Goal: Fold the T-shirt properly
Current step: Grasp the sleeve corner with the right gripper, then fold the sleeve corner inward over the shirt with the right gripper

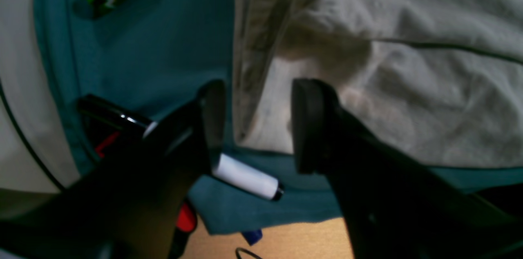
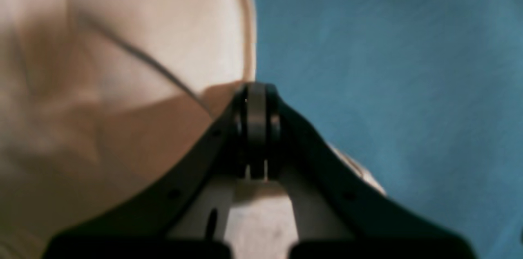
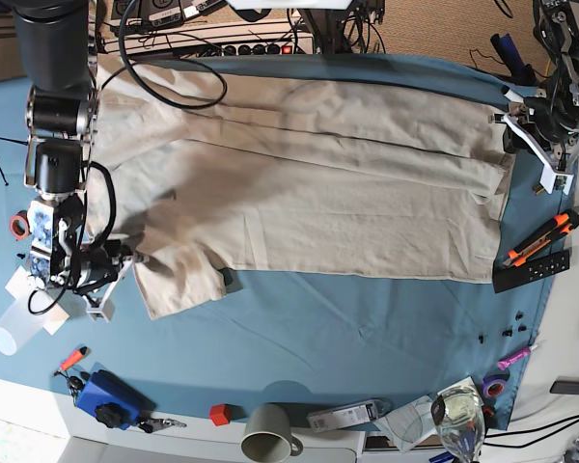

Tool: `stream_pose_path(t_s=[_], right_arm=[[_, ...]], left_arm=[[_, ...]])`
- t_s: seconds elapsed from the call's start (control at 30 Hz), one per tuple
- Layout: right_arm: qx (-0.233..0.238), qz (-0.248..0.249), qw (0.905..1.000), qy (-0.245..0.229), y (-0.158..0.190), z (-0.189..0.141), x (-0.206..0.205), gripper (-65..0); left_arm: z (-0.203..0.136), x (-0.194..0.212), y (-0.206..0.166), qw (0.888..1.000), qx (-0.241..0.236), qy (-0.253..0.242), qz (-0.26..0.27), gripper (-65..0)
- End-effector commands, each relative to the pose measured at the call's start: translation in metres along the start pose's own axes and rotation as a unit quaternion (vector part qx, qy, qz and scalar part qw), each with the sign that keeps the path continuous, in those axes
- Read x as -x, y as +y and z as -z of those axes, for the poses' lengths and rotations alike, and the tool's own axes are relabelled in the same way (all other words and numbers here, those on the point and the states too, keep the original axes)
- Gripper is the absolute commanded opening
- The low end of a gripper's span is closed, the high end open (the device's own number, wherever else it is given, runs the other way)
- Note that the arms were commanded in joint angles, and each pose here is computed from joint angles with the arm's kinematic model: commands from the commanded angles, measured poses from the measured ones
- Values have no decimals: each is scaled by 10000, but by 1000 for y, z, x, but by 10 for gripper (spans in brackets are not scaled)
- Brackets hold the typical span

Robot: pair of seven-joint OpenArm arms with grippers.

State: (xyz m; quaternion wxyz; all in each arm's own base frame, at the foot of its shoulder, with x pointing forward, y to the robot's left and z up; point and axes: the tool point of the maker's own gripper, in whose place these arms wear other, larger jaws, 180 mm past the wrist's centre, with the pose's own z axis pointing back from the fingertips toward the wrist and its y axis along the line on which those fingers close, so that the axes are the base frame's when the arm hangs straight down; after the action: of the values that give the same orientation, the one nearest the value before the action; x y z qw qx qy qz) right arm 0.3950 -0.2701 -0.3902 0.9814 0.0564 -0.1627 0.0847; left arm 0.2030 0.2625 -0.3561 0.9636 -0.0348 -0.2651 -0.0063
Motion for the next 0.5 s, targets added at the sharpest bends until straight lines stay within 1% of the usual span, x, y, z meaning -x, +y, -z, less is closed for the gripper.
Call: stream_pose_path(t_s=[0.0,0.07,0.23,0.37,0.47], right_arm=[[46,-86,9998,-190,-6,-17,-12,-650],[0,-233,9995,-197,1,-23,-8,-650],[220,-699,9968,-306,12,-33,5,-650],[289,-804,9950,-520,18,-35,15,-650],[395,-771,9945,-583,13,-39,15,-650]], left_arm=[[-6,-12,4,9998,-58,-197,82,-381],[-6,-12,3,9997,-57,-205,79,-381],[-6,-16,4,9995,-61,-295,81,-381],[-6,-20,4,9994,-71,-337,91,-381],[-6,-21,4,9993,-70,-351,91,-381]])
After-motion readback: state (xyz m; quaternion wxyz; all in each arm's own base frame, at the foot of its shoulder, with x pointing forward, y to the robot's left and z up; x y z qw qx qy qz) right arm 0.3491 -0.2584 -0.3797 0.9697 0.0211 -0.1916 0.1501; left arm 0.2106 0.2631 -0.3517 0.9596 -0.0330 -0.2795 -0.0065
